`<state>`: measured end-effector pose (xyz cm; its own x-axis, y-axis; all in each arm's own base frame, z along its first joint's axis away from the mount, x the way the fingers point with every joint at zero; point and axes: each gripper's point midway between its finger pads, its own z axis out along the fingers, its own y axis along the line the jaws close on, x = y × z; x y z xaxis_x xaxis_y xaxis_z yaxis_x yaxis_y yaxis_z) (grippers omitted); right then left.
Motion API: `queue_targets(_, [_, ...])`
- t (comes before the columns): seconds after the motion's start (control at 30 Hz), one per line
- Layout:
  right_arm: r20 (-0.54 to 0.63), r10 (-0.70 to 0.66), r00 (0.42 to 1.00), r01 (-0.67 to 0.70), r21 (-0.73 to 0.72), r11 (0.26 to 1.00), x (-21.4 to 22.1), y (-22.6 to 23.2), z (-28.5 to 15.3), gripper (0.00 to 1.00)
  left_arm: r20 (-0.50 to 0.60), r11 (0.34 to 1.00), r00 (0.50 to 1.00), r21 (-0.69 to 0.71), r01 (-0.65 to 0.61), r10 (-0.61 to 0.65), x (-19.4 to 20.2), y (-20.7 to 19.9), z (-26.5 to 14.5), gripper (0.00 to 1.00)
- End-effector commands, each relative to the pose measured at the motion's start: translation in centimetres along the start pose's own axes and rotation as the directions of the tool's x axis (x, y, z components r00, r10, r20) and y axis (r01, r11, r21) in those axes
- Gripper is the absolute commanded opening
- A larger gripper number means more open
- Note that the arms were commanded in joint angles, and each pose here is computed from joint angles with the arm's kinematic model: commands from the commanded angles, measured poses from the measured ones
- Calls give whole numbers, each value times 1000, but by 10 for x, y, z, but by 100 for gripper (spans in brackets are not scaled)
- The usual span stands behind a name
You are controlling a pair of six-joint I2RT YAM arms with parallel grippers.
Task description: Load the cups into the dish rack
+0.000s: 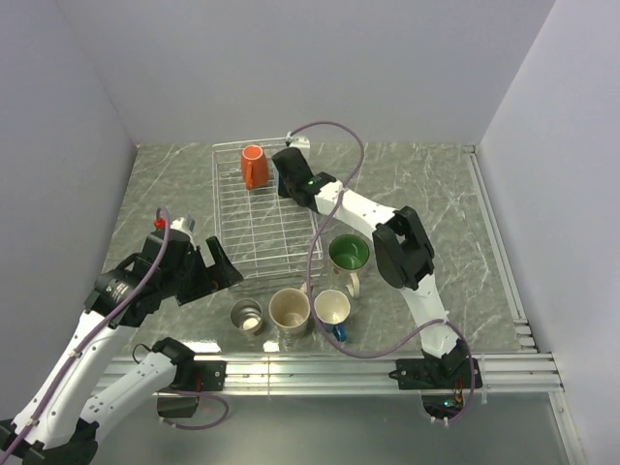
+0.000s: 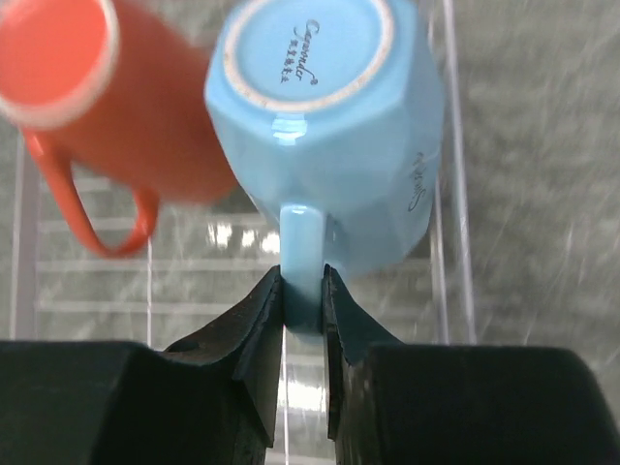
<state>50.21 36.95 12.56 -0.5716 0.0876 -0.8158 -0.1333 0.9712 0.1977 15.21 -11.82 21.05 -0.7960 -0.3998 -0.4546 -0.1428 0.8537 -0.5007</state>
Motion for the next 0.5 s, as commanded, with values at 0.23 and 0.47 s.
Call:
queue_targets(0.23, [-193, -28, 981, 39, 54, 998, 69, -16, -17, 0, 11, 999, 1000, 50, 22, -22, 0, -8, 5, 98])
queue_targets(0.47, [-187, -15, 982, 32, 91, 995, 60, -27, 1, 0, 6, 997, 999, 49, 52, -53, 3, -6, 5, 98])
